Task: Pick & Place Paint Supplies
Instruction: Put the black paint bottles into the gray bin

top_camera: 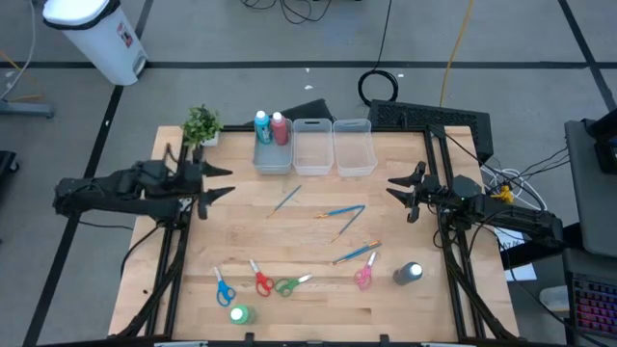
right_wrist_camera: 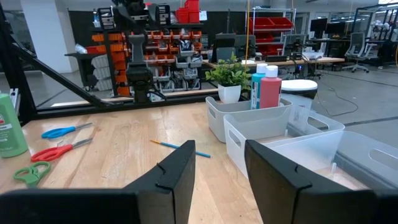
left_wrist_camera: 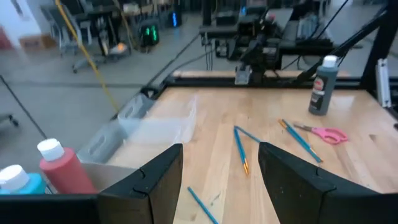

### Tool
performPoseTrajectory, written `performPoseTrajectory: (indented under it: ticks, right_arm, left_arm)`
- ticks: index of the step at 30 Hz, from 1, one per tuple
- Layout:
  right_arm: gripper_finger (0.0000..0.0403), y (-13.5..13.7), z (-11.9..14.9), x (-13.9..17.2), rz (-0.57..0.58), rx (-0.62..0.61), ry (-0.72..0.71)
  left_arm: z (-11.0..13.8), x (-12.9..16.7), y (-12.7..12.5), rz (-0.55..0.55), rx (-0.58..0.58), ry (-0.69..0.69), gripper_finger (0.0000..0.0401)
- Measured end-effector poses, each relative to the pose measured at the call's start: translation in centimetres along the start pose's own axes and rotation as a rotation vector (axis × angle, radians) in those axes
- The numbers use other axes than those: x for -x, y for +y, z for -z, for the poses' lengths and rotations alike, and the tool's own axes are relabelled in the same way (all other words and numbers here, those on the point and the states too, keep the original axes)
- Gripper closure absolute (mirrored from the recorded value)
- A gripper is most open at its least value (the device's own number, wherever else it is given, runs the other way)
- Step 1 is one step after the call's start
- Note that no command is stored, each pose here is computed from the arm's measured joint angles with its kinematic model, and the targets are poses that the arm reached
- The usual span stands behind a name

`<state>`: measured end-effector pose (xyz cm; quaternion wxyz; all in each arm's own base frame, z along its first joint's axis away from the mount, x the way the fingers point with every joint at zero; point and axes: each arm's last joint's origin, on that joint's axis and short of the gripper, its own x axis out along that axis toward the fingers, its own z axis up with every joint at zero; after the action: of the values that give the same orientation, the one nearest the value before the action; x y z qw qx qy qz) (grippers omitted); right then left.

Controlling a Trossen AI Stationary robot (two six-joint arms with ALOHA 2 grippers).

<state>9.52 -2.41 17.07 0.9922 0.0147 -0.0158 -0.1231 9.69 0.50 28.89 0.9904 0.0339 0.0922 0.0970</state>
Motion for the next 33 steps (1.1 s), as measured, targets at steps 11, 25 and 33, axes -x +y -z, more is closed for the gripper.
performPoseTrajectory:
  ticks: [11, 25, 33]
  right_arm:
    - [0.0273, 0.0, 0.0, 0.0, 0.0, 0.0, 0.0]
    - [0.0273, 0.6, -2.2, 0.3, -0.155, -0.254, -0.21]
    - [0.0273, 1.6, -3.7, 0.6, -0.403, -0.379, -0.307]
  left_arm:
    - [3.1, 1.8, 0.2, 0.003, 0.031, -0.113, 0.0183]
    - [3.8, 2.8, 0.4, 0.009, 0.126, -0.114, 0.0183]
    - [3.8, 2.7, 0.4, 0.009, 0.154, -0.118, 0.0183]
